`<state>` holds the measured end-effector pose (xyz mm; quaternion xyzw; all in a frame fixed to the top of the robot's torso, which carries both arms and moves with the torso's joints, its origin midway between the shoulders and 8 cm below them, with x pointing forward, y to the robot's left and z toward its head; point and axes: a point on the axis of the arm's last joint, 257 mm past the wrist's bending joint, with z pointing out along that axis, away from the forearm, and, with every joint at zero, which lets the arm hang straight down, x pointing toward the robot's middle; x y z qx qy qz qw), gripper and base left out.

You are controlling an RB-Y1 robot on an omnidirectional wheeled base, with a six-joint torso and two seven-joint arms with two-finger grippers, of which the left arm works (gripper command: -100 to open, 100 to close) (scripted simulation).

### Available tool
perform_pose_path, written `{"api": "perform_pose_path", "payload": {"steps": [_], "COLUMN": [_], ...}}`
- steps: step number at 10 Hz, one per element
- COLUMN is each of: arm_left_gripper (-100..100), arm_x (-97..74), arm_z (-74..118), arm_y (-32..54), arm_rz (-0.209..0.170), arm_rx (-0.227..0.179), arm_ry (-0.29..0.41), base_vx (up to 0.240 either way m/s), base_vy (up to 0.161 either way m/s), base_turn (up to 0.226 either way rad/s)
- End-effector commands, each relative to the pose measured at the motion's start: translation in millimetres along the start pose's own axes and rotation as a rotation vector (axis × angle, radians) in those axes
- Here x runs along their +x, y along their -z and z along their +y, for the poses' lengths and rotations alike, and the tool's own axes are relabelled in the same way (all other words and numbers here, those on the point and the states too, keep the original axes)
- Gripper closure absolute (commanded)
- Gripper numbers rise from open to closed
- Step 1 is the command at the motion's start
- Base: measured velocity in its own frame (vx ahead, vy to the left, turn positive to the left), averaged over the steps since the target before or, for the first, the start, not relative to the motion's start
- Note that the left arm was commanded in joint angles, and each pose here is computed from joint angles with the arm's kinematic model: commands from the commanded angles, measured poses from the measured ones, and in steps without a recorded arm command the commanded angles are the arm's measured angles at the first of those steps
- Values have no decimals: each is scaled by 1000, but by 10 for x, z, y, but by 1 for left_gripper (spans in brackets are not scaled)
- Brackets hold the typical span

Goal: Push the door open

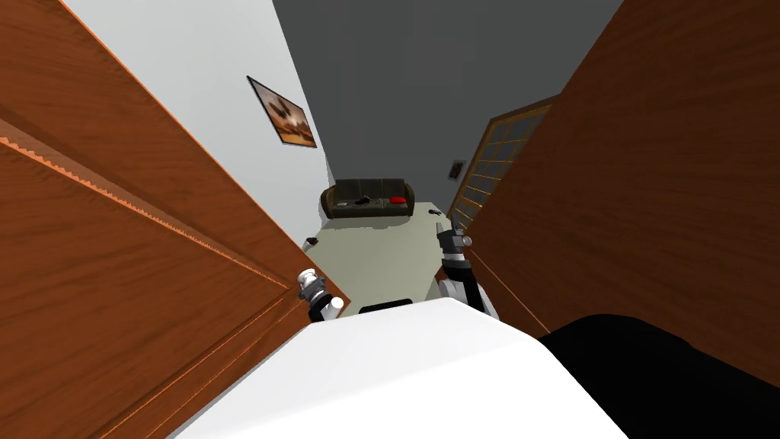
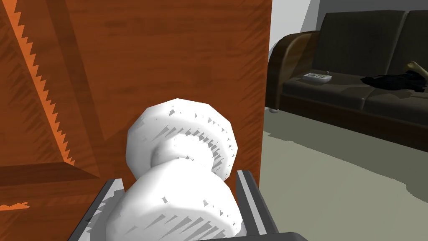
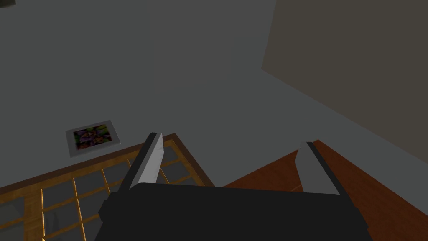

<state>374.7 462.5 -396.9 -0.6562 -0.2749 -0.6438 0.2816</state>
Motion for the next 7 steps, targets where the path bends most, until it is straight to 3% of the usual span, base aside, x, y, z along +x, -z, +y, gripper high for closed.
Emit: {"api": "perform_pose_path", "payload": {"steps": [1,7], "arm_left_gripper": [100,100], "arm_x": [71,46], "arm_z": [-133,-551], "arm_y": [-89,-131], "arm_rz": [18,12], "arm_rx": [33,140], "arm_ry": [2,16], "base_vx": [201,198], "base_vy": [43,60], "base_turn": [58,52]}}
